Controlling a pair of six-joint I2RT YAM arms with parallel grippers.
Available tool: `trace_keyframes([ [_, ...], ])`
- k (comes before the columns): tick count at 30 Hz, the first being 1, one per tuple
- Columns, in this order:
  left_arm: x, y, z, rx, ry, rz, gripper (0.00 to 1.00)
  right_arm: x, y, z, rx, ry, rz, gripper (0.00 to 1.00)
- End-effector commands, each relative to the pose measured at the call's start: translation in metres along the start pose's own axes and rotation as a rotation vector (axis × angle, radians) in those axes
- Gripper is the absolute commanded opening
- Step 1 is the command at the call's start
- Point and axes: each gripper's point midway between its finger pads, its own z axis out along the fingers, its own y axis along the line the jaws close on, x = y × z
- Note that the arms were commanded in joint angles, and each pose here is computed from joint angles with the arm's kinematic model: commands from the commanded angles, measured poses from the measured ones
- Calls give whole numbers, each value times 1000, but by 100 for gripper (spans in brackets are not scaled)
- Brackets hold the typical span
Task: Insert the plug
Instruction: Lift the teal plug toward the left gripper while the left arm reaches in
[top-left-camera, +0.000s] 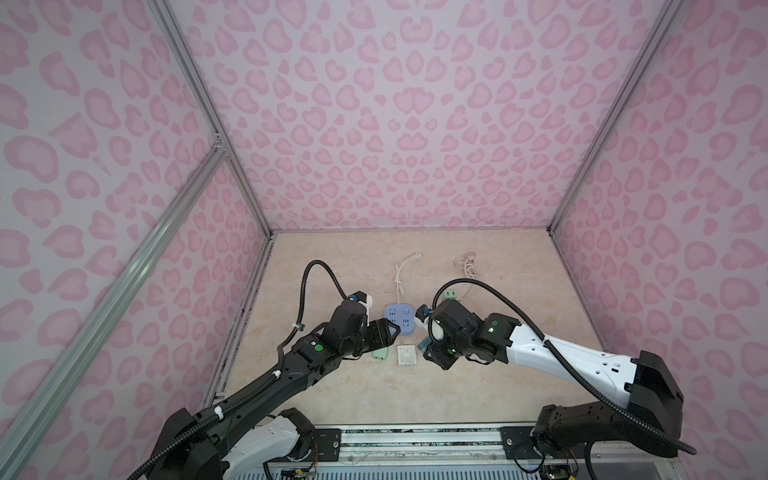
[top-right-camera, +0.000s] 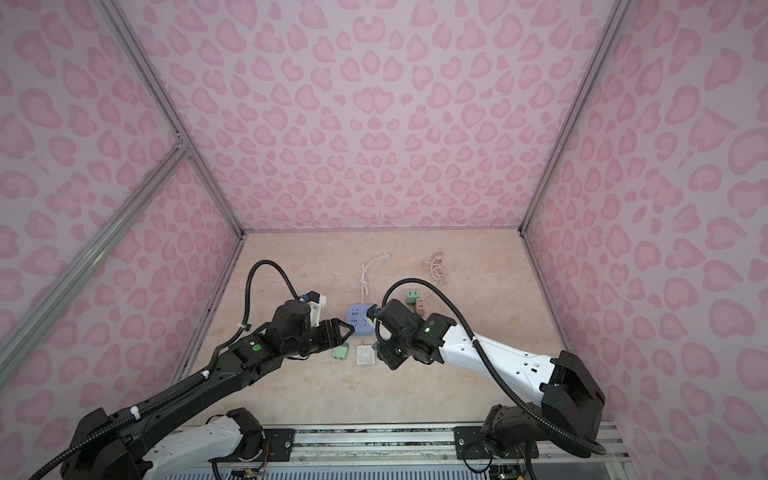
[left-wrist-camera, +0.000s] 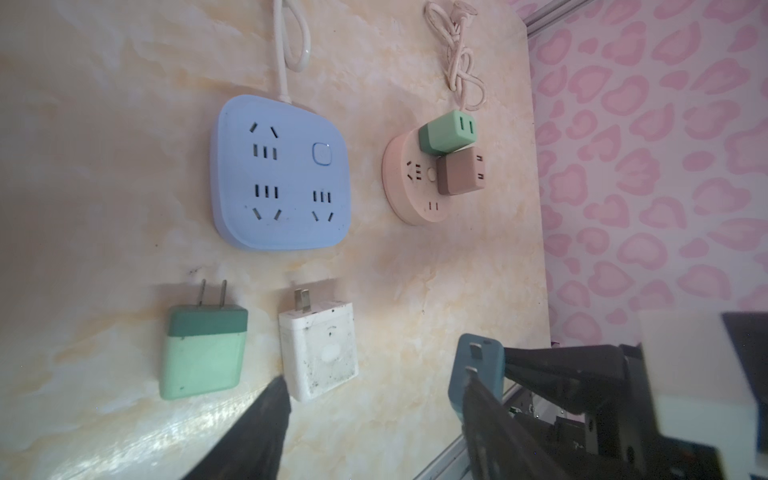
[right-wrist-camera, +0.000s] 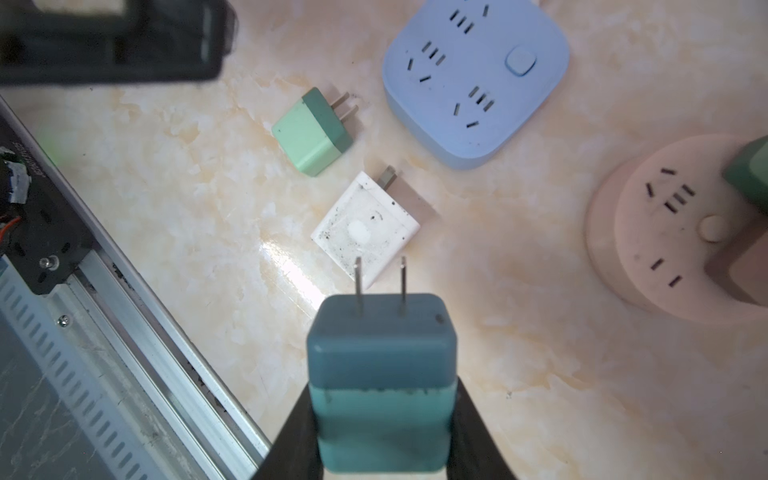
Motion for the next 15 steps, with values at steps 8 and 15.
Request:
trace_keyframes([
  [8, 7, -34, 8, 202, 20, -64, 69, -15, 8, -8, -21, -33, -39, 0],
  [15, 9, -43, 10, 218, 27, -47, 68, -17, 13, -7, -41, -31, -41, 0],
])
